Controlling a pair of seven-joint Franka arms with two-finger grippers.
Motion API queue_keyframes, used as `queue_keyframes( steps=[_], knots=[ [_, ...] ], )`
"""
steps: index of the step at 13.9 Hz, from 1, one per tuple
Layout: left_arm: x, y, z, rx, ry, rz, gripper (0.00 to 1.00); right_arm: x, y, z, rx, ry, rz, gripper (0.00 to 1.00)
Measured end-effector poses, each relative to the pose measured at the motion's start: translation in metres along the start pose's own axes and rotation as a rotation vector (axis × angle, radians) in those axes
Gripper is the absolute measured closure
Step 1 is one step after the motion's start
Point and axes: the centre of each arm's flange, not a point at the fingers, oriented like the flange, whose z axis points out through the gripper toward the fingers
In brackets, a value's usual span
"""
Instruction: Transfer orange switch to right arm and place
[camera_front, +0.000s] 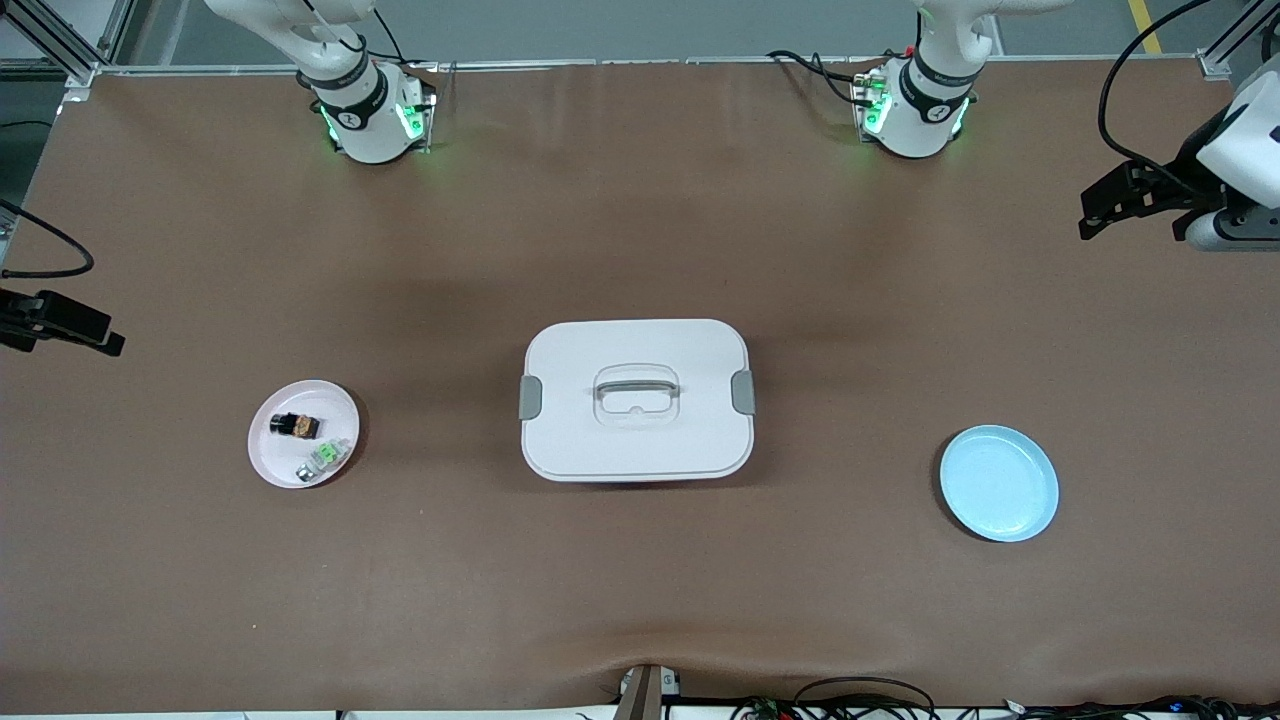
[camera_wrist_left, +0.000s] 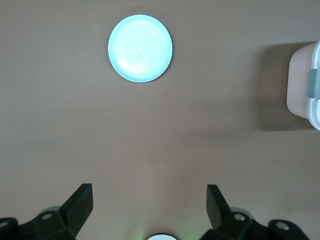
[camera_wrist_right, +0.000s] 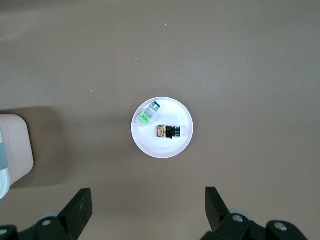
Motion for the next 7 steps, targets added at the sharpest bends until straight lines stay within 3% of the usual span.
queue_keyframes(
  steps=[7],
  knots=[
    [0.0000,0.0000,0.0000,0.000,0.000,0.000,0.00,0.0000,-0.0020,0.0001,0.001,0.000,-0.003,0.00]
  ],
)
